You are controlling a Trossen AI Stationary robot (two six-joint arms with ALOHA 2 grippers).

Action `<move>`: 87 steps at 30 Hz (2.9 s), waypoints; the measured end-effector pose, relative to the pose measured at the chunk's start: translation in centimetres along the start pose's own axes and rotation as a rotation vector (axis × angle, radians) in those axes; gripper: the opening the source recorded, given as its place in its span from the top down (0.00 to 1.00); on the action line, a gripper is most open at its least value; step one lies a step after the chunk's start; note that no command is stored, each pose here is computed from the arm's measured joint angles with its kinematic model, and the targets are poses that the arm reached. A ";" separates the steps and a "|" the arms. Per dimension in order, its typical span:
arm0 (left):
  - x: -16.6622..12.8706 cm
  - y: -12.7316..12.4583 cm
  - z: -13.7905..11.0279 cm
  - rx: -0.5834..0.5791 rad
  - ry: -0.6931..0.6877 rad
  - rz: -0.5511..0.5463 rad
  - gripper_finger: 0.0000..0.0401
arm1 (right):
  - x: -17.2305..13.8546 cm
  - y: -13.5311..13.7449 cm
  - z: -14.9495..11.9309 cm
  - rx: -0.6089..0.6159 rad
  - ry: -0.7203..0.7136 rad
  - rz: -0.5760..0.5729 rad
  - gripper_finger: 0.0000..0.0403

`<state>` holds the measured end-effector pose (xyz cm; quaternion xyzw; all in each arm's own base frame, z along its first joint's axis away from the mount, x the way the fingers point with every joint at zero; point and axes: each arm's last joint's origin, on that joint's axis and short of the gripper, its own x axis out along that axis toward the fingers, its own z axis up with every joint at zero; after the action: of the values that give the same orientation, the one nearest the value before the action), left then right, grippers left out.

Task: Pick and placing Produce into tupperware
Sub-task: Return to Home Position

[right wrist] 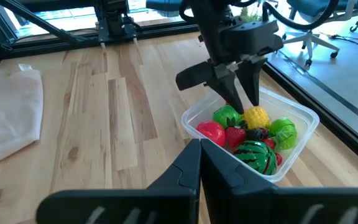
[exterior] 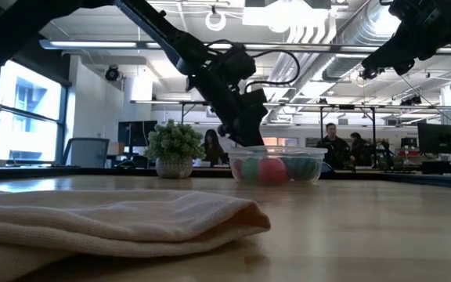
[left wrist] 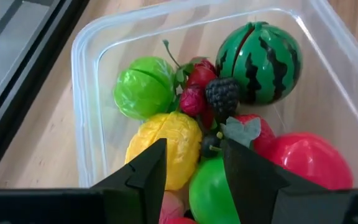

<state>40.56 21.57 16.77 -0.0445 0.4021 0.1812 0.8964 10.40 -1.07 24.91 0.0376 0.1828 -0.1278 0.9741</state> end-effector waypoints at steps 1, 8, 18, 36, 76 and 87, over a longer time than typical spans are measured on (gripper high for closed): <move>-0.2 0.0 0.1 -0.008 0.000 -0.001 0.63 | 0.0 0.0 0.0 0.000 0.000 0.000 1.00; -2.7 -0.4 3.2 -0.100 -0.007 -0.072 0.63 | 0.0 0.0 0.0 0.000 0.000 0.000 1.00; -12.8 -4.0 7.3 -0.111 -0.051 -0.128 0.70 | 0.0 0.0 0.0 0.000 0.000 0.000 1.00; -28.9 -7.7 -1.3 -0.061 -0.294 -0.107 0.94 | 0.0 0.0 0.0 0.002 0.000 0.000 1.00; -36.5 -4.8 -20.6 -0.134 -0.983 -0.229 0.96 | 0.0 0.0 0.0 0.000 0.000 0.000 1.00; -37.1 -5.0 -22.3 -0.097 -0.991 -0.240 0.96 | 0.0 0.0 0.0 0.001 0.000 0.000 1.00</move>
<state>3.99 1.13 28.81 -0.0407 -0.0881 0.0947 0.9908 10.39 -1.07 24.92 0.0380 0.1826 -0.1281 0.9741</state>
